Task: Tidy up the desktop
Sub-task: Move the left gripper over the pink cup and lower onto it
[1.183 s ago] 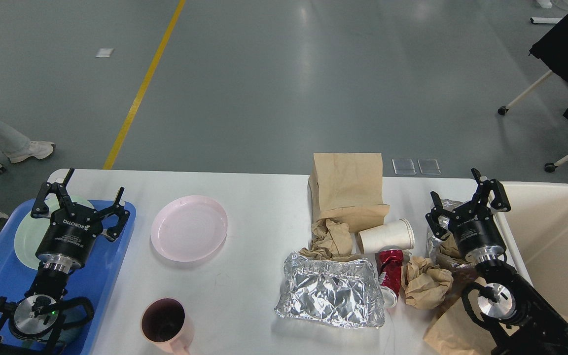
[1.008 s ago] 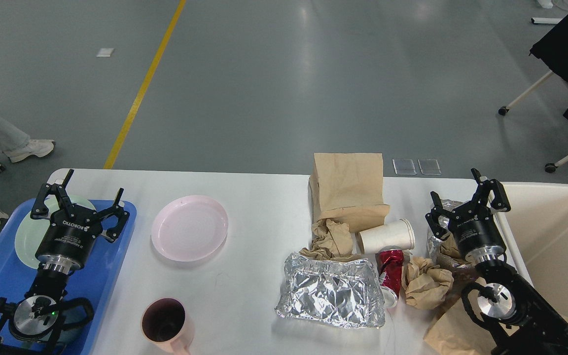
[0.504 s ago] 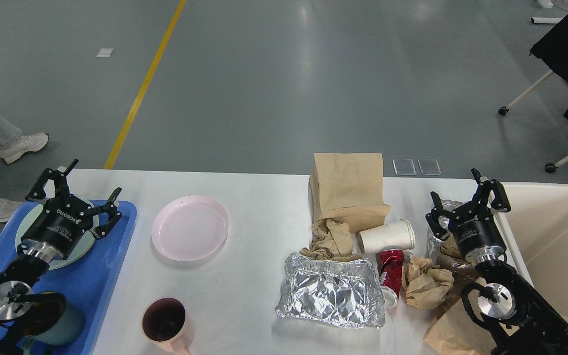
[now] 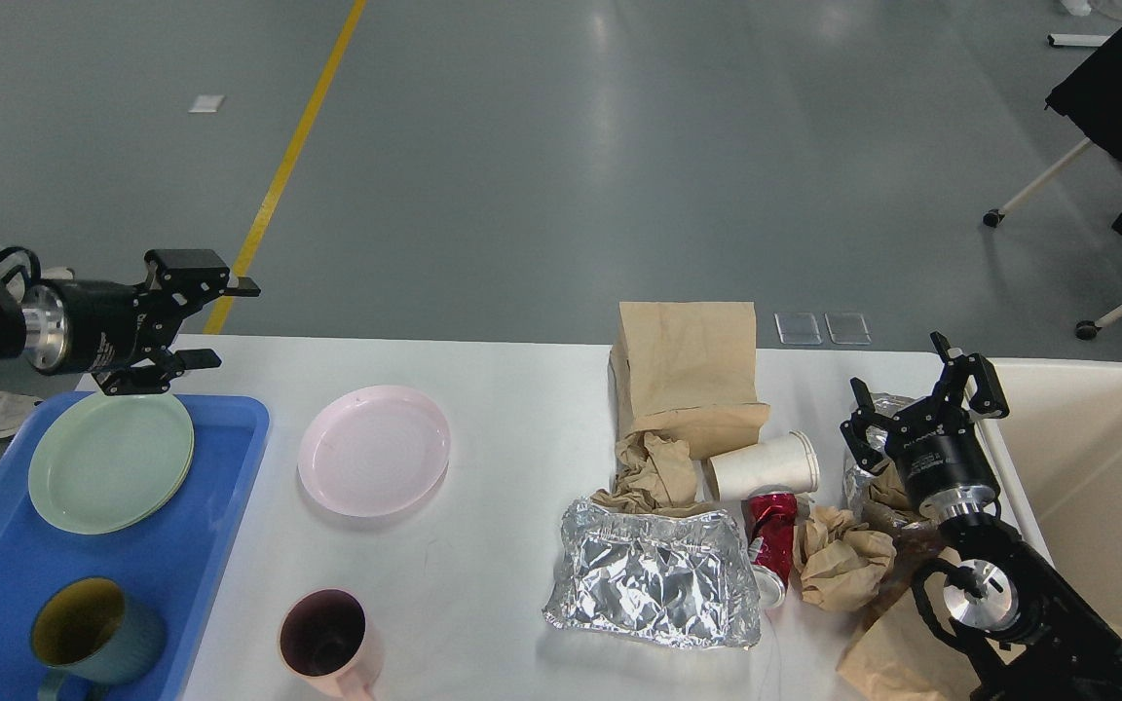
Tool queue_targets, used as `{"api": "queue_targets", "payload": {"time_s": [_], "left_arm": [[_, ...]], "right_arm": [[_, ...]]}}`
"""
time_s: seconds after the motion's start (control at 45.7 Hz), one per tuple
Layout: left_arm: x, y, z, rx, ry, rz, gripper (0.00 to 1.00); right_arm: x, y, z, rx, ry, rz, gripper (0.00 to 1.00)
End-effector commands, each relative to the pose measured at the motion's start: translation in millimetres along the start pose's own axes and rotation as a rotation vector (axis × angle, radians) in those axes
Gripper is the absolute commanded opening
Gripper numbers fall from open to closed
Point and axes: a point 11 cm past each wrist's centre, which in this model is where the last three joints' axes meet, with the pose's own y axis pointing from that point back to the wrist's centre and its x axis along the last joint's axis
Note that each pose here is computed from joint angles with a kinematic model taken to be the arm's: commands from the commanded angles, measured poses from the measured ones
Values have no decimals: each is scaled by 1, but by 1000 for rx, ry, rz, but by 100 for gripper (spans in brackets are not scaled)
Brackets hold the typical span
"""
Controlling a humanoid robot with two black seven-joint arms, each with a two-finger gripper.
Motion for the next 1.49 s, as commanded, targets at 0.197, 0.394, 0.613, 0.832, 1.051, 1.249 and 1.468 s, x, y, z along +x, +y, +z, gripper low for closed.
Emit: {"api": "queue_targets", "payload": {"time_s": [0.197, 0.394, 0.613, 0.832, 1.051, 1.249, 1.468], "left_arm": [[-25, 2, 52, 217, -294, -144, 97], [-33, 36, 80, 419, -479, -161, 97], [-93, 44, 128, 554, -615, -364, 97], [-155, 86, 154, 548, -583, -341, 97], [-182, 116, 177, 592, -671, -303, 97], [-185, 117, 175, 604, -653, -338, 97], [-182, 111, 163, 615, -630, -358, 97]], "right_arm": [[0, 0, 0, 0, 0, 0, 100], [0, 0, 0, 0, 0, 0, 100], [0, 0, 0, 0, 0, 0, 100], [0, 0, 0, 0, 0, 0, 100], [0, 0, 0, -1, 0, 1, 100], [0, 0, 0, 0, 0, 0, 100], [0, 0, 0, 0, 0, 0, 100]]}}
